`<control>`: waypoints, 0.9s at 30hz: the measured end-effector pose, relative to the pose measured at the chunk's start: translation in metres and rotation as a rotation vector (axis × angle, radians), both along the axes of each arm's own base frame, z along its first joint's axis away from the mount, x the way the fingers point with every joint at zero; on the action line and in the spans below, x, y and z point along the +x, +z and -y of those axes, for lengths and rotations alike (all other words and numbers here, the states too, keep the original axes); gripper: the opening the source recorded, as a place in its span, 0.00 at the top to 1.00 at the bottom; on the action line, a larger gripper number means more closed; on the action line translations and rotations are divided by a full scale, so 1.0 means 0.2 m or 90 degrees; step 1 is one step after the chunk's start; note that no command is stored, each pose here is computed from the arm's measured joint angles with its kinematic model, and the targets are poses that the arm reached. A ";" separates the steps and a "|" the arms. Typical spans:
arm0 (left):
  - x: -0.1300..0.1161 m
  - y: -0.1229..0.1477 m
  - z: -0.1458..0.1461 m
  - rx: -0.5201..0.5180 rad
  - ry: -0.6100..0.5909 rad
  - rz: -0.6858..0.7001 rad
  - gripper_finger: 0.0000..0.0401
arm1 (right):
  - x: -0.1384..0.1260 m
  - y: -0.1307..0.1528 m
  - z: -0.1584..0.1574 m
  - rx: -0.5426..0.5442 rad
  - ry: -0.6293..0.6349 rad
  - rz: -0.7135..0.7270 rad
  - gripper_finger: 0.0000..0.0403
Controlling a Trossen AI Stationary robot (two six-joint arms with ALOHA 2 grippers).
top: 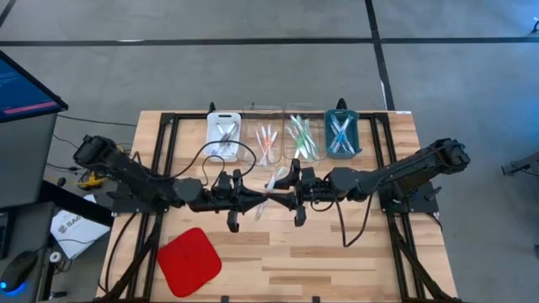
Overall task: Pick & Place Toothbrushes
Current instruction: Put the orange toothbrush into the left transparent bin
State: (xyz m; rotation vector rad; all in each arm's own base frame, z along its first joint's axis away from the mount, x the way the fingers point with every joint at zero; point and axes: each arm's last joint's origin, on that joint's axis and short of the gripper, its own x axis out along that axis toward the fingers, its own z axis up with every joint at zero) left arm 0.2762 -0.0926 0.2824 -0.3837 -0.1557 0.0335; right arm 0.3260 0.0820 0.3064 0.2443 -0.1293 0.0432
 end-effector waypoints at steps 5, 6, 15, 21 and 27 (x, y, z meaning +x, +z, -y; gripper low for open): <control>0.03 -0.03 -0.01 -0.008 0.017 -0.014 0.99 | 0.00 0.00 0.00 0.000 -0.003 -0.003 0.77; 0.03 -0.04 -0.02 -0.007 0.018 -0.016 0.99 | 0.00 0.00 0.00 -0.001 -0.003 -0.006 0.78; 0.03 -0.03 -0.02 0.001 0.020 -0.016 0.98 | 0.00 -0.02 0.00 0.001 0.000 -0.025 0.95; 0.03 -0.04 -0.01 0.000 -0.024 -0.016 0.90 | 0.00 -0.03 0.01 0.009 0.001 -0.048 0.94; 0.01 -0.03 0.01 0.041 -0.042 -0.038 0.75 | 0.01 -0.05 0.01 0.005 0.003 -0.067 0.95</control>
